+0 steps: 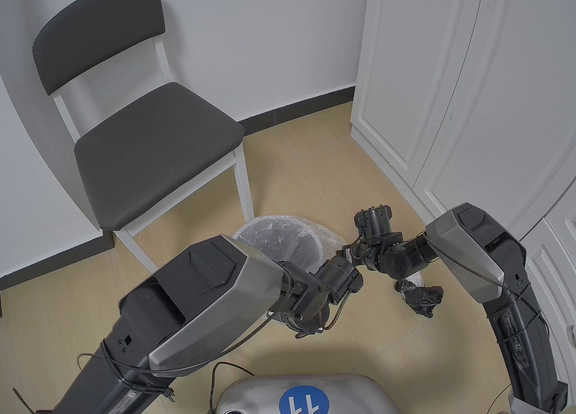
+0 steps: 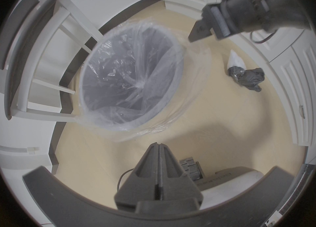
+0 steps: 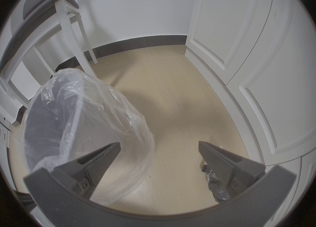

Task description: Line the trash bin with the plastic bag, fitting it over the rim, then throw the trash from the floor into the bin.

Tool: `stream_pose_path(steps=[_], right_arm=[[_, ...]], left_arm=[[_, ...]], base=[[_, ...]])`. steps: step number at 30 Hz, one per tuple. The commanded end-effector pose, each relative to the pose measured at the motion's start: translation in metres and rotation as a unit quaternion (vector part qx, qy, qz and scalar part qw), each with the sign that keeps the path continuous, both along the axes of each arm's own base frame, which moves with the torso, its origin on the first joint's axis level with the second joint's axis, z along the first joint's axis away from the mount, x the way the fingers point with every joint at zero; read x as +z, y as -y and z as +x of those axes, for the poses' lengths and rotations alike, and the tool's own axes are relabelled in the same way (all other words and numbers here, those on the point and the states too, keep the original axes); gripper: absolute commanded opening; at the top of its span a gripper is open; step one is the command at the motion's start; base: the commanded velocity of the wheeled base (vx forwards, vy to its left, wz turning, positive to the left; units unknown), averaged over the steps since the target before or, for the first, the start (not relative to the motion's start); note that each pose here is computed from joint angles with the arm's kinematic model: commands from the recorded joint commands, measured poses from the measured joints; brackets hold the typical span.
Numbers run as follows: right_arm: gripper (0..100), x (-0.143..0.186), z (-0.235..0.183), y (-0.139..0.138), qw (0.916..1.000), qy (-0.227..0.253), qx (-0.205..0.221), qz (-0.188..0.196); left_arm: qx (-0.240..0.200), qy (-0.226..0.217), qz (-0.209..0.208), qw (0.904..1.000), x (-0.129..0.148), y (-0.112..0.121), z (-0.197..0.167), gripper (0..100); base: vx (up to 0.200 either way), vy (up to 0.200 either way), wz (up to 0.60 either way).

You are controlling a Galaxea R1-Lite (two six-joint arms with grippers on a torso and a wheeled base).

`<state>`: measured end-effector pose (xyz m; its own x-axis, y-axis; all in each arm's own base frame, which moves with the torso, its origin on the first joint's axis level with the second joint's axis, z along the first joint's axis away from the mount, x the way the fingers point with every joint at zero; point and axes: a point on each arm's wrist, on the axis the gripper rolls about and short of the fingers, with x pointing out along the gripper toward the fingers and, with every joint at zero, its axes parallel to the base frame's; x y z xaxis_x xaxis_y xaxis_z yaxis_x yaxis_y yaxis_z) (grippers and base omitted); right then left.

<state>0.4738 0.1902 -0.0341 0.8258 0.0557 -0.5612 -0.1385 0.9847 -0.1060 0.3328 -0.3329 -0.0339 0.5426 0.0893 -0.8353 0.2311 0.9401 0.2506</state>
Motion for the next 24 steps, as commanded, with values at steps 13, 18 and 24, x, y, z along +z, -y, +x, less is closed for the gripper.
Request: stream_pose_path(steps=[13,18,24], right_arm=[[100,-0.048,0.028,-0.016,0.9996,0.008,-0.010,0.024],[100,-0.065,0.020,-0.017,0.9969,-0.056,0.013,0.053],[100,-0.066,0.020,-0.018,0.9935,-0.069,0.038,0.082]], left_arm=[[0.066,0.104,-0.057,0.9908,0.075,-0.134,-0.009,0],[0.075,0.124,-0.049,0.9883,0.061,-0.152,0.008,0],[0.094,0.123,-0.041,0.9870,0.050,-0.167,0.021,0]], base=[[0.000,0.000,0.00],[0.000,0.000,0.00],[0.000,0.000,0.00]])
